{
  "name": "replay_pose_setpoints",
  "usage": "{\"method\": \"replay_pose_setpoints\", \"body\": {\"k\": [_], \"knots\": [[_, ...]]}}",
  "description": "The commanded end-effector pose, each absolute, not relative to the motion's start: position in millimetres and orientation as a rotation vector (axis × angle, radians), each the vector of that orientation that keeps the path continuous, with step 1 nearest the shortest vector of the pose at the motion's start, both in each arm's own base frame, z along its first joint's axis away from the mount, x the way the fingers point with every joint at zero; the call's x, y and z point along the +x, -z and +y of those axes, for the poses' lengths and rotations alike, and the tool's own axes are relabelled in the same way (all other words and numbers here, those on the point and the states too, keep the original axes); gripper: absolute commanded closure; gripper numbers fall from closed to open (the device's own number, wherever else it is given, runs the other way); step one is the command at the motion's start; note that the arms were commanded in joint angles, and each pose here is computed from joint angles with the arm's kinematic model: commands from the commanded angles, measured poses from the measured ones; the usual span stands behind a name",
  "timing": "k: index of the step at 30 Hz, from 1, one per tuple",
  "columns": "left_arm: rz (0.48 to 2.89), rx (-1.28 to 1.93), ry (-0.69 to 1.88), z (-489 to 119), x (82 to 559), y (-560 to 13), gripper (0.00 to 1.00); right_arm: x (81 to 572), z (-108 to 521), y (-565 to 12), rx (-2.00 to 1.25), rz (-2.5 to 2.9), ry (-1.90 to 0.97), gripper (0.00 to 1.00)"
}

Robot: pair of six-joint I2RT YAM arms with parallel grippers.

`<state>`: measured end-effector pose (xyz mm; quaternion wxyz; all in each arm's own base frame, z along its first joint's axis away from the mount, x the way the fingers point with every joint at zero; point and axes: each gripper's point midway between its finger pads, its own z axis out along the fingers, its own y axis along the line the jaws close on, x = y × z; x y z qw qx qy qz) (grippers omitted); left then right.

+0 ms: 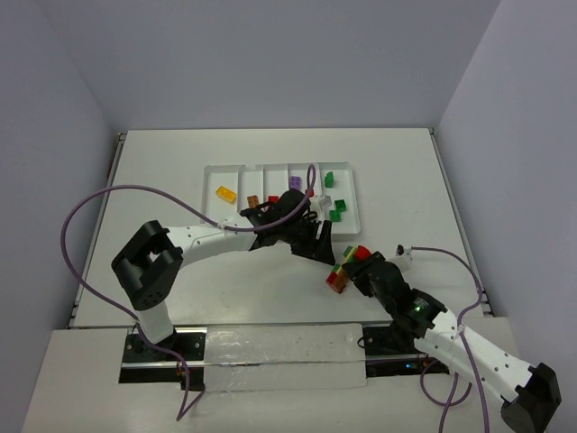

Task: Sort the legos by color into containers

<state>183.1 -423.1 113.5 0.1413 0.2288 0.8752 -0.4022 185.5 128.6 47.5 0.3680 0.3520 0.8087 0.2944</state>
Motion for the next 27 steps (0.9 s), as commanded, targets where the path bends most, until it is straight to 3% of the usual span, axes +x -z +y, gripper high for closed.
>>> {"method": "replay_pose_setpoints", "body": {"k": [1,27], "knots": [[2.494,0.580,1.233,-433,186,-113,0.33,196,130,-80,0.878,2.002,-0.781,0.98],[2.561,0.486,1.384,-439,170,-79,0.42,200,136,-96,0.901,1.959,-0.854,0.99]]}}
